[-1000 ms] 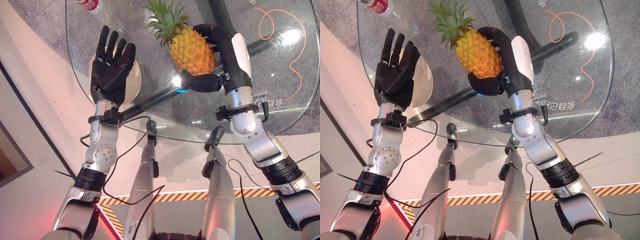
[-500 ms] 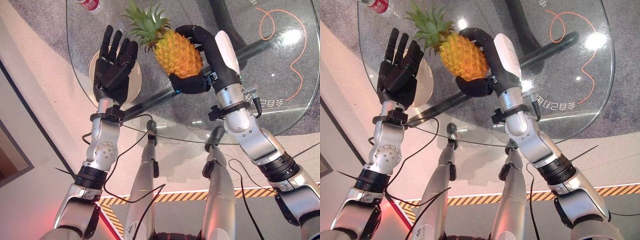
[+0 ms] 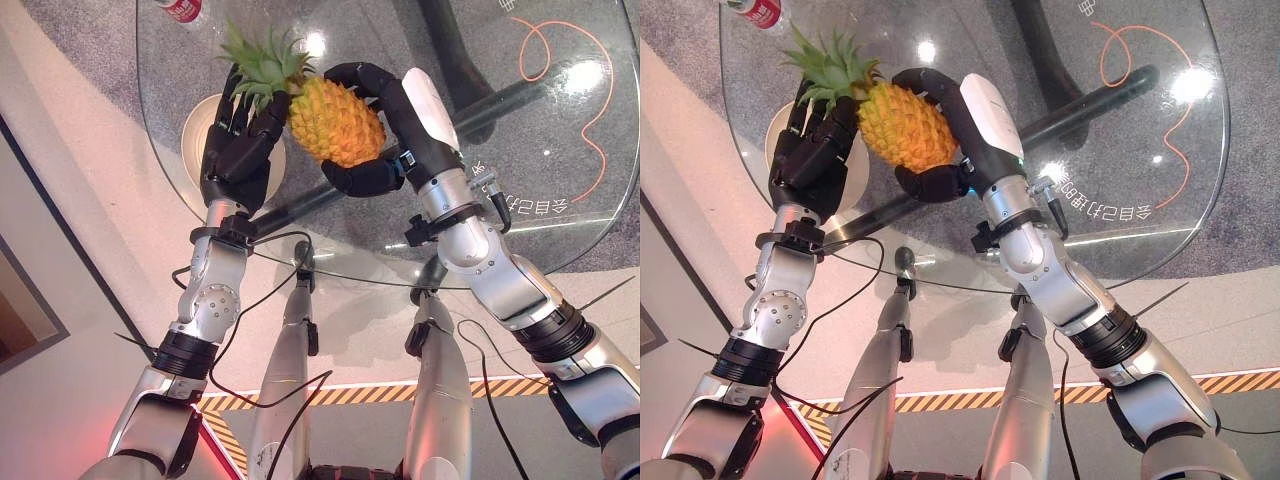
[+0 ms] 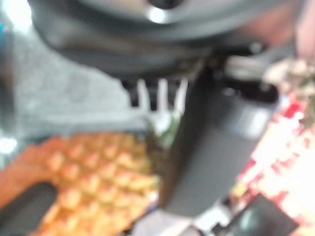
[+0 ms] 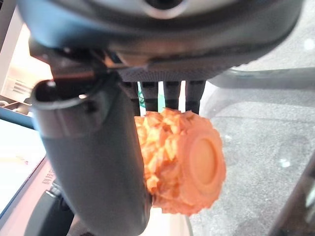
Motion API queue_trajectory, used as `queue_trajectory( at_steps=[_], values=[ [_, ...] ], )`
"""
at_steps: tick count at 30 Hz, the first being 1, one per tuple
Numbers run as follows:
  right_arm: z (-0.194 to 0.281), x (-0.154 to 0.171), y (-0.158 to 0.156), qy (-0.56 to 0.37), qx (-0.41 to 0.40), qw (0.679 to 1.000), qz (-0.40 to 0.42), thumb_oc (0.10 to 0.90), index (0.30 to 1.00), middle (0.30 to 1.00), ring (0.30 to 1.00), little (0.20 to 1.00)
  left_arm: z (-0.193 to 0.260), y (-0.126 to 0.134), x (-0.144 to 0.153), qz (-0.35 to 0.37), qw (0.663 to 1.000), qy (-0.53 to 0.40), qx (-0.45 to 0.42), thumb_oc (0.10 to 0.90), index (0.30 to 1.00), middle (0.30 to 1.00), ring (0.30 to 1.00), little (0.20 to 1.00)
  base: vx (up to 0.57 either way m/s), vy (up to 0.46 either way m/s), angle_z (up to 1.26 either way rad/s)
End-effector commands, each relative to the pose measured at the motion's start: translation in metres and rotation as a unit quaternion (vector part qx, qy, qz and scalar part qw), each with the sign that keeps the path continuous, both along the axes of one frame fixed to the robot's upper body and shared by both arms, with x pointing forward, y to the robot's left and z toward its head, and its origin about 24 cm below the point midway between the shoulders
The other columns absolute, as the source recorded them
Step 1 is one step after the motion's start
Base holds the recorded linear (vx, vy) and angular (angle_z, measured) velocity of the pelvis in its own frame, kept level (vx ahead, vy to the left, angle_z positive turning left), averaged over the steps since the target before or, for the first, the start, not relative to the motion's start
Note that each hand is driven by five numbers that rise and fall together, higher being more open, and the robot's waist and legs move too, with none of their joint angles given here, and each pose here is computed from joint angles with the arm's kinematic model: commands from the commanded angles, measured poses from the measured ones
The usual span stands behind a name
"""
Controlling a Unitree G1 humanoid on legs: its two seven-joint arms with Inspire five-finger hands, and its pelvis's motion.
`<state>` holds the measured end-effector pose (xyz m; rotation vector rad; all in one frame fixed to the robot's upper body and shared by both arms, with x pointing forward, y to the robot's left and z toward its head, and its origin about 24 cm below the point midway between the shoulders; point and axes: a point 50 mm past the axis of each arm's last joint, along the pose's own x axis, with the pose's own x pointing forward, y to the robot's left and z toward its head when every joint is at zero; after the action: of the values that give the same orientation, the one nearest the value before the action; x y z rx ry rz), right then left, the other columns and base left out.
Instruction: Pick up the fruit to the plate
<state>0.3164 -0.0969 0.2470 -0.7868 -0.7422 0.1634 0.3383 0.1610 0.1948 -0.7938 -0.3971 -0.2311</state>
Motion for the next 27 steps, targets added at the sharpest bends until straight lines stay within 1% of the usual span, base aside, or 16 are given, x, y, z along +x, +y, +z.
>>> queue_trajectory(
  at_steps=[1,6,12,27],
  values=[
    [0.065,-0.059,0.038,-0.167,0.002,0.975,0.145,0.1,0.3,0.3,0.3,0.2,0.057,-0.025,-0.021,-0.069,0.986,-0.148,-0.017,0.8,0.9,0.9,0.9,0.9,0.0,0.0,0.0],
    [0.064,-0.06,0.04,-0.165,0.001,0.975,0.152,0.1,0.3,0.3,0.3,0.2,0.058,-0.028,-0.023,-0.077,0.985,-0.154,-0.02,0.8,0.9,0.9,0.9,0.9,0.0,0.0,0.0],
    [0.063,-0.063,0.045,-0.161,-0.007,0.973,0.163,0.1,0.3,0.3,0.3,0.2,0.058,-0.033,-0.023,-0.11,0.981,-0.153,-0.047,0.8,0.9,0.9,0.9,0.9,0.0,0.0,0.0],
    [0.062,-0.065,0.052,-0.153,-0.03,0.97,0.185,0.1,0.3,0.3,0.3,0.2,0.063,-0.034,-0.025,-0.115,0.976,-0.177,-0.048,0.8,0.9,0.9,0.9,0.9,0.0,0.0,0.0]
  ],
)
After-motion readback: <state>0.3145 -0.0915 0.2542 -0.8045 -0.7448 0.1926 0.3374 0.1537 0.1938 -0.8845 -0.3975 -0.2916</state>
